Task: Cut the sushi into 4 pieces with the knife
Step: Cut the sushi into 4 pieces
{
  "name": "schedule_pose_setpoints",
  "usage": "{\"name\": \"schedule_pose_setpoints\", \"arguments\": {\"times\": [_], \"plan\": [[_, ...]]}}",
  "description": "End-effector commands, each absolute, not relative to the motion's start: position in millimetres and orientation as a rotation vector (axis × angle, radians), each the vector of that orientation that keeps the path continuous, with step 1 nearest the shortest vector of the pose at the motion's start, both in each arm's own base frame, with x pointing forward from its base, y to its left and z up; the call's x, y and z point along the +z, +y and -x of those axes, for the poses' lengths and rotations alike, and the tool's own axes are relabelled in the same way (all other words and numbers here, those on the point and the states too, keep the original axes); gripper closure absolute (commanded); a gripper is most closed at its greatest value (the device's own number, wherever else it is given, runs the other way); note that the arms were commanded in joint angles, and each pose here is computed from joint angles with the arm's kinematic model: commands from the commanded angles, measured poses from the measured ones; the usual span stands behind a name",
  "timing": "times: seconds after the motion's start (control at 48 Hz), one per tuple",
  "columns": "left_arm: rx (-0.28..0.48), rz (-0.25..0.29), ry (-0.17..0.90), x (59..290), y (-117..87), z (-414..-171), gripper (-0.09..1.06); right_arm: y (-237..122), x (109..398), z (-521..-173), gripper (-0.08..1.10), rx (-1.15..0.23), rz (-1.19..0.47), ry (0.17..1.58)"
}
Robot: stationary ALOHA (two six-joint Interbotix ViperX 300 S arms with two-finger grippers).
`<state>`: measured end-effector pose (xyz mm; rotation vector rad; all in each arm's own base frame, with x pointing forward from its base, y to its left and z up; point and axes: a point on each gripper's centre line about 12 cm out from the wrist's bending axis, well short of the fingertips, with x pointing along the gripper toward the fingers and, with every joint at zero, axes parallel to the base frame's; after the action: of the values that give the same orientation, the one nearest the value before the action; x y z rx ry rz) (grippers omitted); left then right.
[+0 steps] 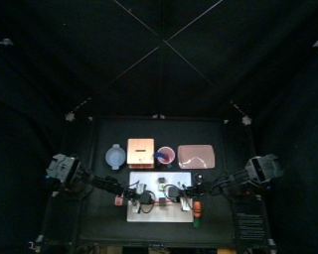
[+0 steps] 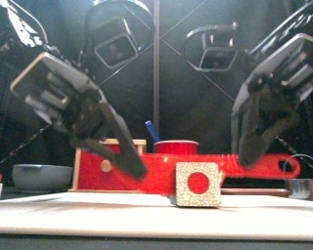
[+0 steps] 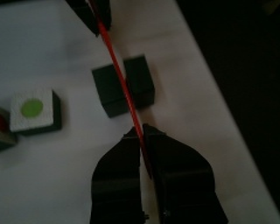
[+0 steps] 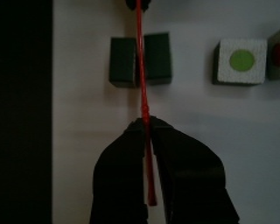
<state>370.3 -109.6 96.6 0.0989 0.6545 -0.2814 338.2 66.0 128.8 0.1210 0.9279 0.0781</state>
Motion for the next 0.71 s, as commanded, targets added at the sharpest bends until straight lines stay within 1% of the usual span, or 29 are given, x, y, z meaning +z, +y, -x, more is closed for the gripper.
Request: {"name": "schedule_pose_setpoints", "arguments": {"times": [0.021, 0.271, 0.396, 0.5, 0.708], "plan": [[-0.318, -0.113, 0.631, 102, -125, -373, 0.64, 62, 137, -341, 0.84, 0.07, -0.128, 0.907], [-0.309, -0.119, 0.688, 79, -122, -375, 0.64, 62, 126, -342, 0.84, 0.066, -0.124, 0.938], [-0.299, -0.118, 0.711, 71, -119, -376, 0.64, 61, 122, -342, 0.84, 0.061, -0.123, 0.946], [-0.275, -0.114, 0.714, 70, -109, -378, 0.64, 60, 123, -343, 0.84, 0.06, -0.121, 0.944], [-0.232, -0.111, 0.693, 78, -86, -385, 0.64, 48, 129, -345, 0.84, 0.04, -0.109, 0.927]]}}
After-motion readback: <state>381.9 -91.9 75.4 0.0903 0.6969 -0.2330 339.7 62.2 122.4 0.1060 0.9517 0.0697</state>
